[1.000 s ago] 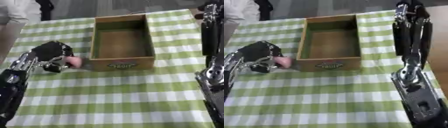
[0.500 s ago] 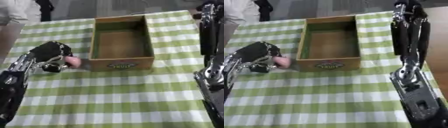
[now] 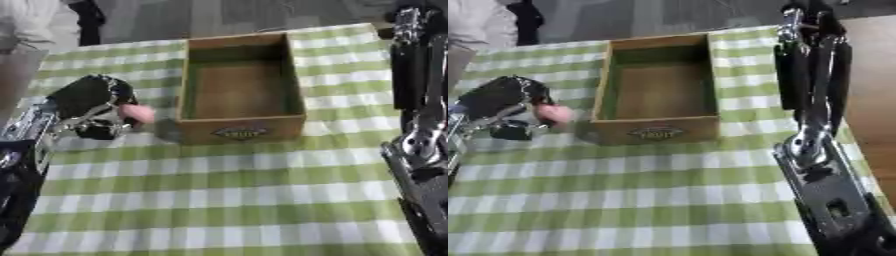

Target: Pick up objects on the table and place them in the box.

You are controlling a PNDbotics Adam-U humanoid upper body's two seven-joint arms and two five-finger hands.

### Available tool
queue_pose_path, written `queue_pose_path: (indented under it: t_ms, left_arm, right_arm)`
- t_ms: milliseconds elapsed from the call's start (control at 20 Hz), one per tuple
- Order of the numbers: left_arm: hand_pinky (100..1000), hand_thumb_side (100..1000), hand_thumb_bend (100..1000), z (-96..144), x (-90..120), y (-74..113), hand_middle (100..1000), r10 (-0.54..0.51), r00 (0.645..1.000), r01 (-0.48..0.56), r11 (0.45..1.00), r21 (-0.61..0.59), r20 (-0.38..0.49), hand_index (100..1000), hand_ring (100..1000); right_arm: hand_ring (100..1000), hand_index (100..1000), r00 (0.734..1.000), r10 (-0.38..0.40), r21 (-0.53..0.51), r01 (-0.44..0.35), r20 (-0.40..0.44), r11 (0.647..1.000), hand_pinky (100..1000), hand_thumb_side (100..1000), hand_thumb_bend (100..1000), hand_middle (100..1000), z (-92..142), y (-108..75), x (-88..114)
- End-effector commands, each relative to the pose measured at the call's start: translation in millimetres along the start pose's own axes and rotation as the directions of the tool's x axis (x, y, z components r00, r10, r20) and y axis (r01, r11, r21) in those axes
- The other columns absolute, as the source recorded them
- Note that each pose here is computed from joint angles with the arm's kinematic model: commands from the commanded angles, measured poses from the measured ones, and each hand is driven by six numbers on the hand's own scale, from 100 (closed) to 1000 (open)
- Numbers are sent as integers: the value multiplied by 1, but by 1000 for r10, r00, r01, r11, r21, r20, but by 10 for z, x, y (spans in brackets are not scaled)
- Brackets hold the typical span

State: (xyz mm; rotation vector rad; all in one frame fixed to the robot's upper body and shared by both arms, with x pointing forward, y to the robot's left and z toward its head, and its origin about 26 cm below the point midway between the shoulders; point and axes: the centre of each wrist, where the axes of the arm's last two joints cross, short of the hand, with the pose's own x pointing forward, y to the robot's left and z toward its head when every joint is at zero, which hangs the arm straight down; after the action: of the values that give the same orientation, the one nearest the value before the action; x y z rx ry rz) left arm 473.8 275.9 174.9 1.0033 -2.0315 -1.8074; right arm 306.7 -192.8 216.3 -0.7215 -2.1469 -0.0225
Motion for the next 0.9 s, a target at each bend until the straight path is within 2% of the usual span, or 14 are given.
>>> queue_pose_path:
  t_ms: [50, 250, 500, 700, 900]
  left_arm:
    - [251, 236, 100, 23, -161, 352, 398, -47, 998, 49, 997, 65, -29, 560, 404]
    - [248, 244, 100, -70, -179, 578, 390, -54, 998, 59, 989, 133, -36, 552, 391]
    - [248, 230, 100, -297, -134, 843, 382, -67, 996, 77, 967, 244, -51, 537, 373]
    - [241, 231, 100, -475, -80, 948, 371, -72, 994, 95, 945, 313, -83, 526, 355]
    - [236, 236, 100, -628, -15, 975, 365, -81, 993, 108, 931, 350, -91, 523, 343]
  right_arm:
    - [679, 860, 1000, -10, -14, 11, 26, 1000, 860, 1000, 100, 672, -19, -30, 65]
    - [679, 861, 999, -14, -12, 15, 29, 1000, 860, 1000, 100, 672, -18, -22, 74]
    - [679, 860, 998, -30, -6, 30, 46, 1000, 859, 1000, 100, 672, -34, 3, 119]
    - [679, 860, 997, -45, 2, 45, 67, 999, 858, 1000, 100, 672, -56, 28, 173]
    - [679, 860, 995, -56, 8, 55, 85, 998, 858, 1000, 100, 673, -78, 45, 220]
